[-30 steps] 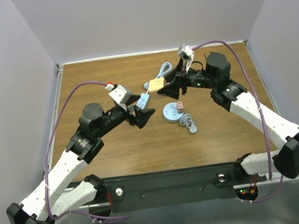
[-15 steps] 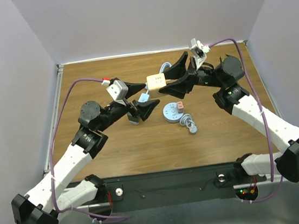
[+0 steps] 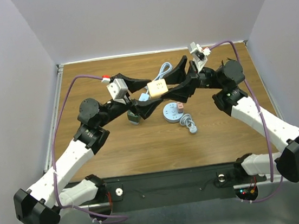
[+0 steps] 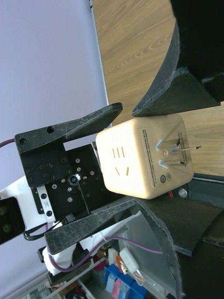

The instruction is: Insert the plug

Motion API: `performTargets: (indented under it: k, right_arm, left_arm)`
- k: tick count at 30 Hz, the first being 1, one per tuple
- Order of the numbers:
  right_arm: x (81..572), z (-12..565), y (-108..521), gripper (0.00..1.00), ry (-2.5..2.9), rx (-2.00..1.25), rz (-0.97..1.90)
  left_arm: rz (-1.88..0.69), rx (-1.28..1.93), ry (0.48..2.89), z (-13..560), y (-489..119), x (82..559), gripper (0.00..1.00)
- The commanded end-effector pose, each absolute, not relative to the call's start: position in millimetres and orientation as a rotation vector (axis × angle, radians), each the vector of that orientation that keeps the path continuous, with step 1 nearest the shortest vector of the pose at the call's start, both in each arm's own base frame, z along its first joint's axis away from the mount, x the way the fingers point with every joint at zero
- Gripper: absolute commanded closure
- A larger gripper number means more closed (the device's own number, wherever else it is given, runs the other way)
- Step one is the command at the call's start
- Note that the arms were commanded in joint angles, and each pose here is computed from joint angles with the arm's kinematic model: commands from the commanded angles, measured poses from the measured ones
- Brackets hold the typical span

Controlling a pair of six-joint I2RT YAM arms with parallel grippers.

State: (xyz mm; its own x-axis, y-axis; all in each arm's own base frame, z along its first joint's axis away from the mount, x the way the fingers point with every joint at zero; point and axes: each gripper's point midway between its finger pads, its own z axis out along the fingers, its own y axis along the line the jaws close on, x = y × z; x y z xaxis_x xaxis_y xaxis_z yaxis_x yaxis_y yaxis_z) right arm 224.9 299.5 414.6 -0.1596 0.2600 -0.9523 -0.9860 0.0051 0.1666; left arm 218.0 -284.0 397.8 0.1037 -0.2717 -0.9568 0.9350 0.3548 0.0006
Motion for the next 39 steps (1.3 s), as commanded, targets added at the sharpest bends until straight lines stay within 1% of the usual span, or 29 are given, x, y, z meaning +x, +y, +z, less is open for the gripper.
performTargets:
  k: [1, 2, 3, 4, 6, 7, 8, 9, 11, 18, 20, 21, 24, 26, 27, 28, 29, 30, 31, 32, 33, 34, 35, 36, 37, 39]
  right_arm:
    - [208, 437, 293, 1.00, 1.026, -0.951, 1.412]
    - [206, 437, 292, 1.00, 1.024, -0.950, 1.414]
    - [207, 437, 292, 1.00, 1.026, -0.943, 1.413]
    - [206, 437, 292, 1.00, 1.023, -0.944, 1.412]
    - [207, 438, 290, 1.00, 1.021, -0.928, 1.406]
    - [206, 440, 290, 0.99, 1.016, -0.926, 1.404]
    - [206, 440, 290, 1.00, 1.015, -0.923, 1.402]
    - [206, 440, 289, 1.00, 1.014, -0.919, 1.402]
    - [206, 441, 289, 1.00, 1.011, -0.917, 1.403]
    - [205, 444, 289, 1.00, 1.003, -0.913, 1.409]
    - [206, 442, 289, 1.00, 1.008, -0.910, 1.412]
    - [206, 441, 290, 1.00, 1.013, -0.908, 1.419]
    - [207, 440, 290, 1.00, 1.015, -0.903, 1.423]
    - [208, 437, 291, 0.99, 1.029, -0.896, 1.432]
    - [209, 436, 291, 1.00, 1.035, -0.892, 1.435]
    - [210, 436, 291, 1.00, 1.041, -0.883, 1.439]
    - [212, 434, 291, 0.99, 1.052, -0.870, 1.442]
    - [213, 430, 292, 1.00, 1.066, -0.860, 1.444]
    - [215, 427, 292, 1.00, 1.079, -0.855, 1.442]
    - [221, 420, 293, 0.98, 1.128, -0.833, 1.443]
    - [224, 415, 294, 0.93, 1.144, -0.829, 1.422]
    - [232, 402, 294, 0.75, 1.219, -0.786, 1.413]
    - [237, 395, 293, 0.65, 1.252, -0.766, 1.395]
    - [241, 391, 291, 0.60, 1.261, -0.765, 1.346]
    - [250, 390, 286, 0.56, 1.286, -0.705, 1.288]
    - [266, 375, 277, 0.43, 1.398, -0.657, 1.164]
  left_arm:
    - [-1.057, 0.786, 0.953, 438, -282, 204, 0.11]
    - [-1.062, 0.793, 0.948, 438, -283, 203, 0.13]
    - [-1.070, 0.809, 0.943, 437, -284, 200, 0.19]
    - [-1.079, 0.820, 0.946, 435, -286, 200, 0.24]
    - [-1.110, 0.850, 0.948, 430, -290, 195, 0.29]
    - [-1.124, 0.861, 0.954, 427, -291, 194, 0.28]
    - [-1.137, 0.866, 0.961, 425, -293, 193, 0.25]
    - [-1.145, 0.876, 0.959, 424, -293, 191, 0.18]
    - [-1.149, 0.879, 0.964, 420, -294, 191, 0.16]
    - [-1.158, 0.900, 0.967, 413, -293, 186, 0.15]
    - [-1.157, 0.900, 0.964, 415, -293, 187, 0.16]
    - [-1.163, 0.910, 0.966, 414, -295, 187, 0.19]
    - [-1.170, 0.918, 0.968, 412, -298, 188, 0.37]
    - [-1.173, 0.925, 0.970, 411, -299, 189, 0.48]
    - [-1.182, 0.935, 0.975, 409, -301, 188, 0.59]
    - [-1.184, 0.940, 0.974, 408, -301, 188, 0.67]
    - [-1.183, 0.942, 0.979, 406, -301, 189, 0.79]
    - [-1.174, 0.924, 0.991, 405, -301, 192, 1.00]
    - [-1.165, 0.916, 0.994, 404, -299, 193, 1.00]
    - [-1.163, 0.913, 1.010, 398, -299, 194, 1.00]
    - [-1.147, 0.899, 1.022, 395, -299, 197, 1.00]
    - [-1.138, 0.893, 1.040, 389, -298, 200, 1.00]
    - [-1.135, 0.887, 1.072, 382, -298, 202, 1.00]
    - [-1.099, 0.863, 1.098, 379, -296, 210, 1.00]
    - [-1.084, 0.851, 1.132, 372, -296, 215, 1.00]
    - [-1.056, 0.833, 1.215, 354, -295, 224, 1.00]
